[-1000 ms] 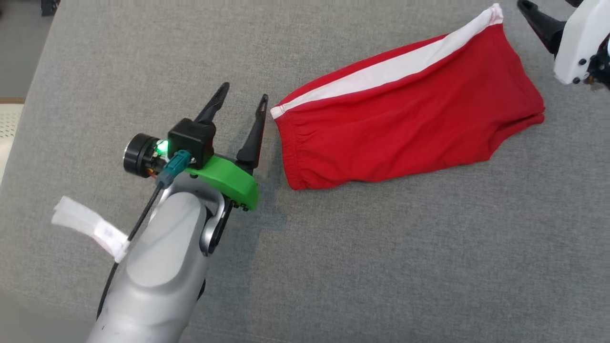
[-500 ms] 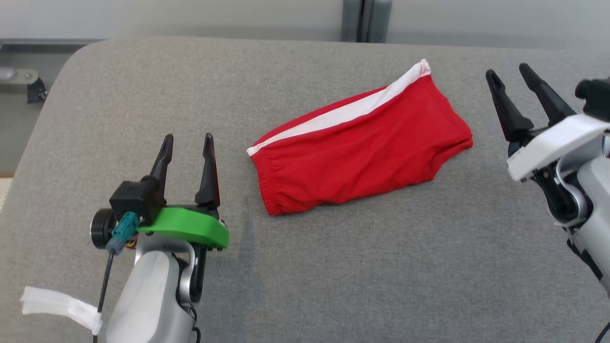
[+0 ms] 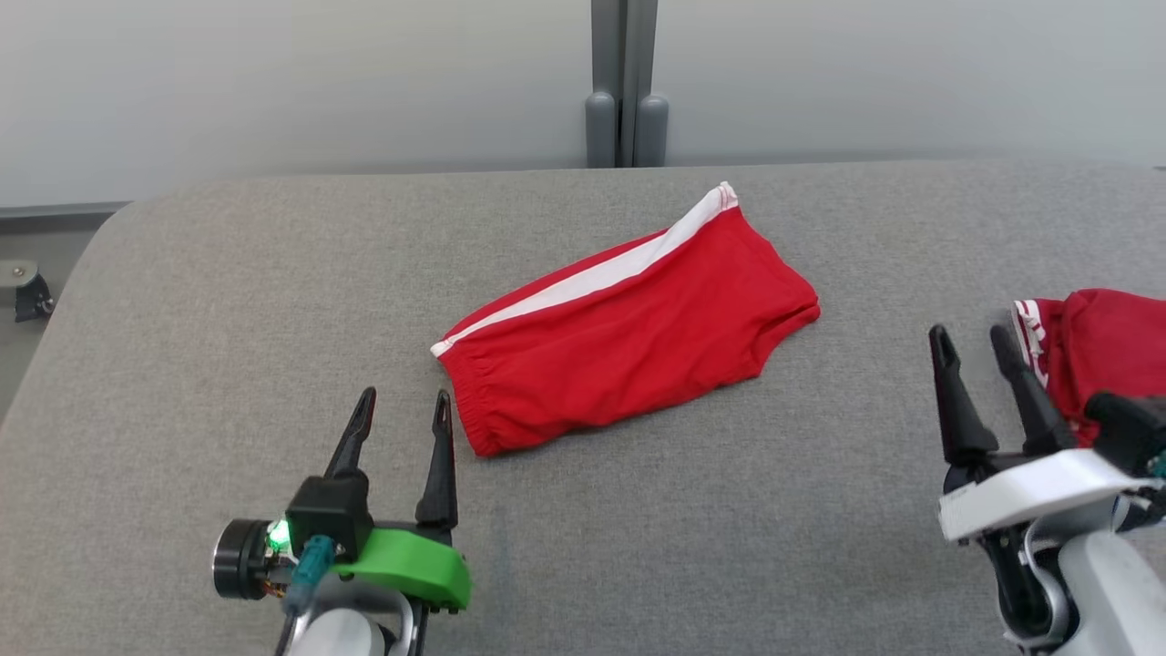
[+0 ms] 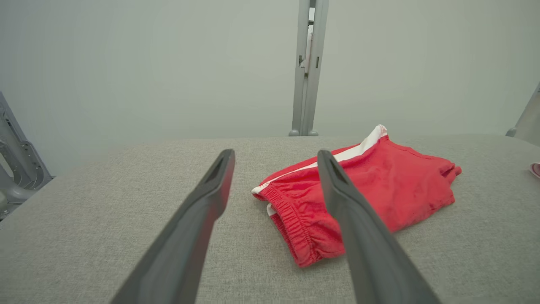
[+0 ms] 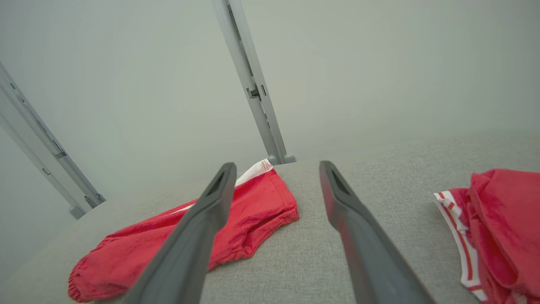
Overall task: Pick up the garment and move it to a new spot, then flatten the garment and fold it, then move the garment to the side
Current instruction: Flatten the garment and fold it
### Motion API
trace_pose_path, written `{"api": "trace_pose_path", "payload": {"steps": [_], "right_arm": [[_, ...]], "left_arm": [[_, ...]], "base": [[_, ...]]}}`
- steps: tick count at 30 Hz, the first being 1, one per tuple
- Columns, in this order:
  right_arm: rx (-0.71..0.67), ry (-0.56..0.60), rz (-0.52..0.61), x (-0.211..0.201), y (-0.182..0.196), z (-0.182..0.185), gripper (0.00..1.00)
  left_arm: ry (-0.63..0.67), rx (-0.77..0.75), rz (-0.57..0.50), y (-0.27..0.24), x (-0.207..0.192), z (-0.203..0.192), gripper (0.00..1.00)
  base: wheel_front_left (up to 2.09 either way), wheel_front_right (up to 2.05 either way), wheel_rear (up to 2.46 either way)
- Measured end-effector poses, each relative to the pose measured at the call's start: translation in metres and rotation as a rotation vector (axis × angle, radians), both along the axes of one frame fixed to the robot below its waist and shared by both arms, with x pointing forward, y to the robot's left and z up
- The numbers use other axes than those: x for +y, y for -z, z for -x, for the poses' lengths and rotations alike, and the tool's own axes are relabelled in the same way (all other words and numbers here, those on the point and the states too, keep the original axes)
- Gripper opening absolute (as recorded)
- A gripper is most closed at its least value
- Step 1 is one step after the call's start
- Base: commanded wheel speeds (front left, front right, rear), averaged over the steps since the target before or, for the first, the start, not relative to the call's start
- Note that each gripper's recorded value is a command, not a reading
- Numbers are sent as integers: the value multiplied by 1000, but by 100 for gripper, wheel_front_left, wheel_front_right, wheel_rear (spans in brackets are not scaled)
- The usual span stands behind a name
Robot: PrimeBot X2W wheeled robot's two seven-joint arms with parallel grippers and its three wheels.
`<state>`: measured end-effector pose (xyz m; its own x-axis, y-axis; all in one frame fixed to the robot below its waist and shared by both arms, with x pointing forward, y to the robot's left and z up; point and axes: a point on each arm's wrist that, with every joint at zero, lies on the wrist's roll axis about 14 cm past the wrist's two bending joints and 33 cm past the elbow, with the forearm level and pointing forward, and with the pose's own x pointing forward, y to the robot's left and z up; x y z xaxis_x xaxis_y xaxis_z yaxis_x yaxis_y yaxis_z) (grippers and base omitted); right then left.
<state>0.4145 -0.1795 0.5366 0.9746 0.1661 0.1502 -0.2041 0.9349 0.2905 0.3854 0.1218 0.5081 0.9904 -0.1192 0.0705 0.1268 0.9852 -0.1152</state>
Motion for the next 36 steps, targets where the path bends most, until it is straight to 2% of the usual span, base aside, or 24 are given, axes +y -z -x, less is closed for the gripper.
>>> {"api": "trace_pose_path", "payload": {"steps": [5, 15, 28, 36], "right_arm": [[18, 41, -9, 0, 12, 24, 100], [65, 40, -29, 5, 26, 23, 100], [411, -47, -600, 40, 65, -29, 100], [605, -58, -760, 61, 106, -64, 100]], "left_arm": [[16, 15, -27, 8, -10, 15, 100], [16, 35, -22, 14, -11, 19, 100], [-28, 55, -16, 19, 1, 12, 100], [-73, 96, -2, 30, 12, 15, 100]], "base": [[0, 0, 0], [0, 0, 0], [0, 0, 0], [0, 0, 0]]}}
